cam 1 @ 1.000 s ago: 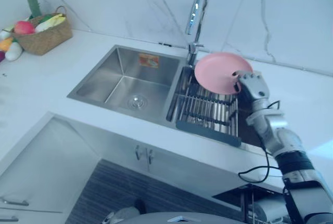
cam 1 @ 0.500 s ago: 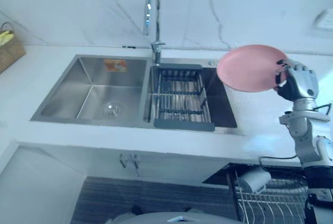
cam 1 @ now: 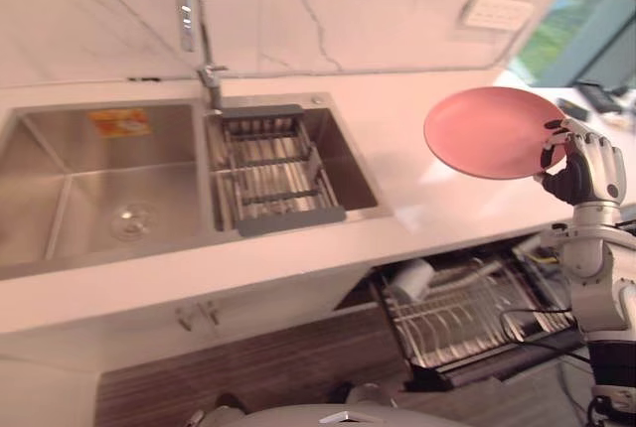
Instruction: Walk over to the sink, pick up the cup, carry it to the dishwasher, place the cup inside the dishwasher, then close the dishwasher door
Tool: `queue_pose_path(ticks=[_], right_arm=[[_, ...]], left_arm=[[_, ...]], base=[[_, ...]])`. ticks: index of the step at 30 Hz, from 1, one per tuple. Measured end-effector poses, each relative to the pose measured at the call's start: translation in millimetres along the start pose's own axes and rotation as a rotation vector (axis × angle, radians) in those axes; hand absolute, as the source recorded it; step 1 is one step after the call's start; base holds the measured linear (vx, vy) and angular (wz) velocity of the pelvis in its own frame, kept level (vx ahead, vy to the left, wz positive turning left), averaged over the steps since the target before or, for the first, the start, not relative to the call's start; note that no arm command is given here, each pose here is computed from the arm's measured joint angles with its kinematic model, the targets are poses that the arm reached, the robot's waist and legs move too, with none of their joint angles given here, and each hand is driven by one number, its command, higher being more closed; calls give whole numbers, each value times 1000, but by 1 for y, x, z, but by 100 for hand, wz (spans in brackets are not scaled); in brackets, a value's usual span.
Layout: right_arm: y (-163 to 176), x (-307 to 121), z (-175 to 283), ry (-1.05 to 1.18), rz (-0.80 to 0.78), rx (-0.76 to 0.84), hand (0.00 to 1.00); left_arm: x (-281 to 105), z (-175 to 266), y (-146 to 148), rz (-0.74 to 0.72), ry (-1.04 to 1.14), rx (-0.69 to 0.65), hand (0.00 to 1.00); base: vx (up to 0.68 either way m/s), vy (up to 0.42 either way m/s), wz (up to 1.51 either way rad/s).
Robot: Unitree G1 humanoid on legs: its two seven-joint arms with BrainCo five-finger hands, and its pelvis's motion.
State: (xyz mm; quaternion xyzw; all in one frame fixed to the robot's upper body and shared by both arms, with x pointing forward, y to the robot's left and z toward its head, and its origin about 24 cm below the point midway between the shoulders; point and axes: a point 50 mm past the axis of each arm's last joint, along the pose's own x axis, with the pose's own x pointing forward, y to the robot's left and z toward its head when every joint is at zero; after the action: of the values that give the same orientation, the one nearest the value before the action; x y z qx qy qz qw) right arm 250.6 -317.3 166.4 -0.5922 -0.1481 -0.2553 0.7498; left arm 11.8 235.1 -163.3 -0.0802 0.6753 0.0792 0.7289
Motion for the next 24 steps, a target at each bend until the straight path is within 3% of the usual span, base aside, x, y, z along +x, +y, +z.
queue_pose_path(ticks=[3,15,24], right_arm=[[-1,0,0,12,-21,30,100],[-38,-26,-43,192,-123,-30,100],[-29,-49,-52,281,-113,9,100]], left_arm=[[0,17,1,5,-42,-23,0],[5,12,-23,-42,-35,-60,0],[5,13,-23,-47,-39,-57,0]], base=[[85,-217,-44],[-72,-23,-22],[-51,76,0]])
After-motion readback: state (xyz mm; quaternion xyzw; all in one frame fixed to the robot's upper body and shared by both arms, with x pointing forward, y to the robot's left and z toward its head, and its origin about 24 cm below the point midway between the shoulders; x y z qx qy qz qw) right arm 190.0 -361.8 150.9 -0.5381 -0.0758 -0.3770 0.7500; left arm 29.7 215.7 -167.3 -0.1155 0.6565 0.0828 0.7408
